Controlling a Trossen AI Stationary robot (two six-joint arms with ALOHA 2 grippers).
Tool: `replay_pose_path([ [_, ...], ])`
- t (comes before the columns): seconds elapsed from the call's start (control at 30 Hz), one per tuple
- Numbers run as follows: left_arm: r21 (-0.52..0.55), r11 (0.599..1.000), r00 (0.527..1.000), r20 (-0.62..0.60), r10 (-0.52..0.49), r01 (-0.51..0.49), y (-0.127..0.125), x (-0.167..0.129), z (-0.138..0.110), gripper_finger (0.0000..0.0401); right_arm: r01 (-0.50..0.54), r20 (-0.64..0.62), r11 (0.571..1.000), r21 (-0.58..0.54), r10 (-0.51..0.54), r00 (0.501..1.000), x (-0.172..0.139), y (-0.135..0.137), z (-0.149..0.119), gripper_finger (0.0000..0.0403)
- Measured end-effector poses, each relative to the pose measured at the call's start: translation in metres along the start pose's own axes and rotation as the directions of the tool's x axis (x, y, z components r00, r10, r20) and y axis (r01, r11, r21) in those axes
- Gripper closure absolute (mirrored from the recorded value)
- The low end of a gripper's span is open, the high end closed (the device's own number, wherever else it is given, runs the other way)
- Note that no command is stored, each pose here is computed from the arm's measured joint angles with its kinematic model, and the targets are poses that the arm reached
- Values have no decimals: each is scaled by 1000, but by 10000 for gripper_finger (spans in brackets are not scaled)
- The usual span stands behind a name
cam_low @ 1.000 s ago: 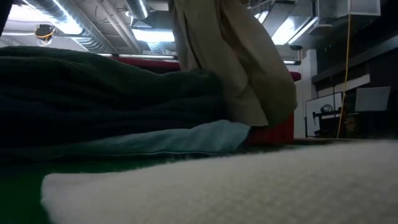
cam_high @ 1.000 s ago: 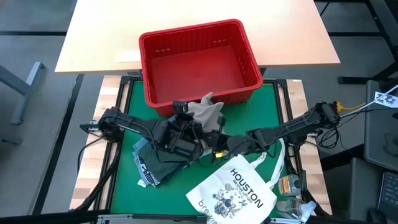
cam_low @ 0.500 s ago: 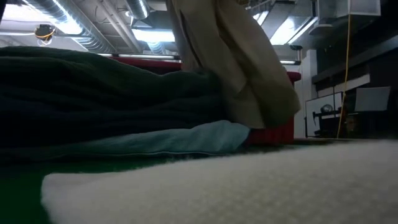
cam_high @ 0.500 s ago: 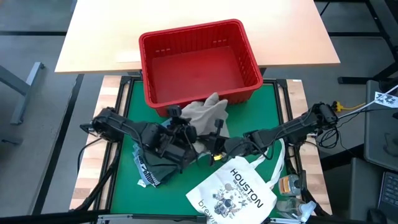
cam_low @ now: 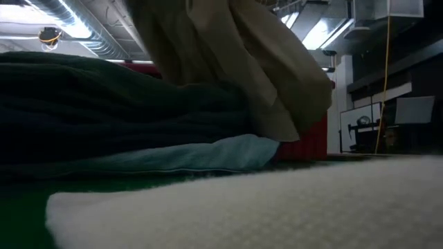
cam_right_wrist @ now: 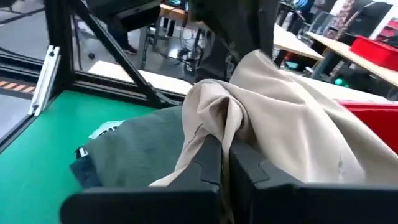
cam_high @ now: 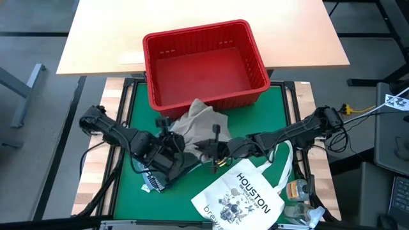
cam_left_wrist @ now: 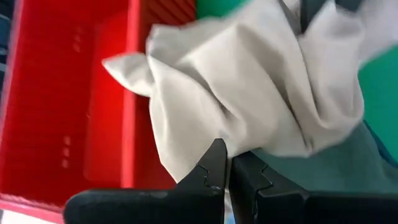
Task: Fold Laundry from Bin
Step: Stack the light brown shorts on top of the dark green shirt
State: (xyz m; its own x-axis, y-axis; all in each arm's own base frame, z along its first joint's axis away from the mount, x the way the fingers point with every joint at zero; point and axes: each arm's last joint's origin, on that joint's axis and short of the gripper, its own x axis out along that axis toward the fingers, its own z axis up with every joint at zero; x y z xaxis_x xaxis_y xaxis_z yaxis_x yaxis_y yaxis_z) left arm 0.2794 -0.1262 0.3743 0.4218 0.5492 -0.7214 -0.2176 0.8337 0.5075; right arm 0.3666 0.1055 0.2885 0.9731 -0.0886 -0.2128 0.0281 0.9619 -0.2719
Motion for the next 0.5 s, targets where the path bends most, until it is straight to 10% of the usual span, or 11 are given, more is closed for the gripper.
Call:
replay_pose_path([
  [0.5,108,977,938,-315,-143,185,-59,16,-77,401,-148,108,989,22,145,984,67,34,-26,398],
])
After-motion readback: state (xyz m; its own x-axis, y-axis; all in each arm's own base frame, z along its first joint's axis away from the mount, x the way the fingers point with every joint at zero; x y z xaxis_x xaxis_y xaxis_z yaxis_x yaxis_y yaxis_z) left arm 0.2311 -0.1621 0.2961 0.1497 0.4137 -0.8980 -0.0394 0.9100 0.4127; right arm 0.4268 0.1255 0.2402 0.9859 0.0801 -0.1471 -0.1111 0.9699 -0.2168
